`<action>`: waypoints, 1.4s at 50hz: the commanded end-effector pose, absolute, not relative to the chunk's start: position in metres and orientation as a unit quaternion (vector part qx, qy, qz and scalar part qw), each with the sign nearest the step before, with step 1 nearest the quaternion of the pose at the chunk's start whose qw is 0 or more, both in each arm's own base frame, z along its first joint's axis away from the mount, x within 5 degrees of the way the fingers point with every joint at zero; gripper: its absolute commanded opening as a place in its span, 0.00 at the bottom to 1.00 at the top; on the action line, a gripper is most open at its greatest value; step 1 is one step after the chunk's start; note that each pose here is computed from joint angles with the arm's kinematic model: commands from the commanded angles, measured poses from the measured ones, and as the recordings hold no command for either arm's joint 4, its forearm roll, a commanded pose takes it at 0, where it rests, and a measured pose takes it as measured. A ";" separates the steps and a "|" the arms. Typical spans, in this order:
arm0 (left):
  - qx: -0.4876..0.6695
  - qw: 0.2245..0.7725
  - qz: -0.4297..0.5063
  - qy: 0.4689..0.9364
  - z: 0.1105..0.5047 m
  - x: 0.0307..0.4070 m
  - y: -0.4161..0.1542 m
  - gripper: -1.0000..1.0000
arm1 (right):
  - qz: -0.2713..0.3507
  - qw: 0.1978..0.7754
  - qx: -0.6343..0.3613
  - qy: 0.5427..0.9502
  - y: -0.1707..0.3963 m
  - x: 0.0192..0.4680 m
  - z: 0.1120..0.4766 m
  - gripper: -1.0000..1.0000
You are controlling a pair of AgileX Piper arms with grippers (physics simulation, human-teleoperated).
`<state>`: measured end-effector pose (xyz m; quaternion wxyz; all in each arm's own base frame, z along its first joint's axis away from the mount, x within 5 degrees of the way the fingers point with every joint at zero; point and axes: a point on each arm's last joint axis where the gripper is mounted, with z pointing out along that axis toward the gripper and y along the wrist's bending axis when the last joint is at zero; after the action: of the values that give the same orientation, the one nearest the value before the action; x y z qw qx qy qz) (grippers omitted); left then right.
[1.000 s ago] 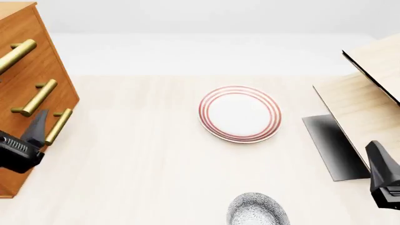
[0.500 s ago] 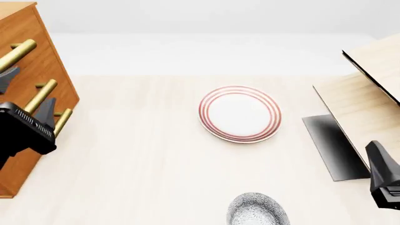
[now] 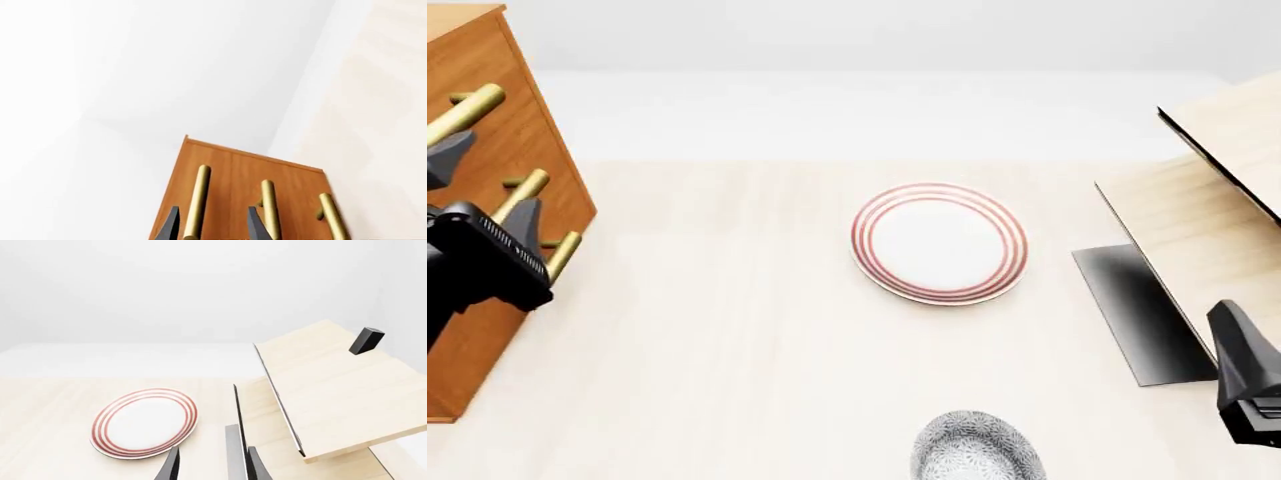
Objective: Open the top drawer of the cabinet and put the bowl in it.
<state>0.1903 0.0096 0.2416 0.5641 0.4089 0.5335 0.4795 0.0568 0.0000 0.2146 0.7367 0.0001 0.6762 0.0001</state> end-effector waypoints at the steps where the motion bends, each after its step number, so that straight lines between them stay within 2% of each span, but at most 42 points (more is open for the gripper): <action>1: 0.408 0.552 0.493 0.535 0.244 0.193 0.015 1.00 | 0.000 0.737 0.000 0.676 0.000 0.057 0.214 1.00; 19: 0.395 0.534 0.515 0.542 0.248 0.189 0.026 1.00 | 0.000 0.737 0.000 0.676 0.000 0.057 0.214 1.00; 57: 0.377 0.521 0.539 0.544 0.258 0.218 0.043 1.00 | 0.000 0.737 0.000 0.676 0.000 0.057 0.214 1.00; 70: 0.377 0.514 0.540 0.550 0.250 0.232 0.049 1.00 | 0.000 0.737 0.000 0.676 0.000 0.057 0.214 1.00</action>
<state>0.2231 0.0450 0.2545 0.5185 0.3779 0.5459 0.5388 0.0568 0.0000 0.2146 0.7367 0.0000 0.6762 0.0000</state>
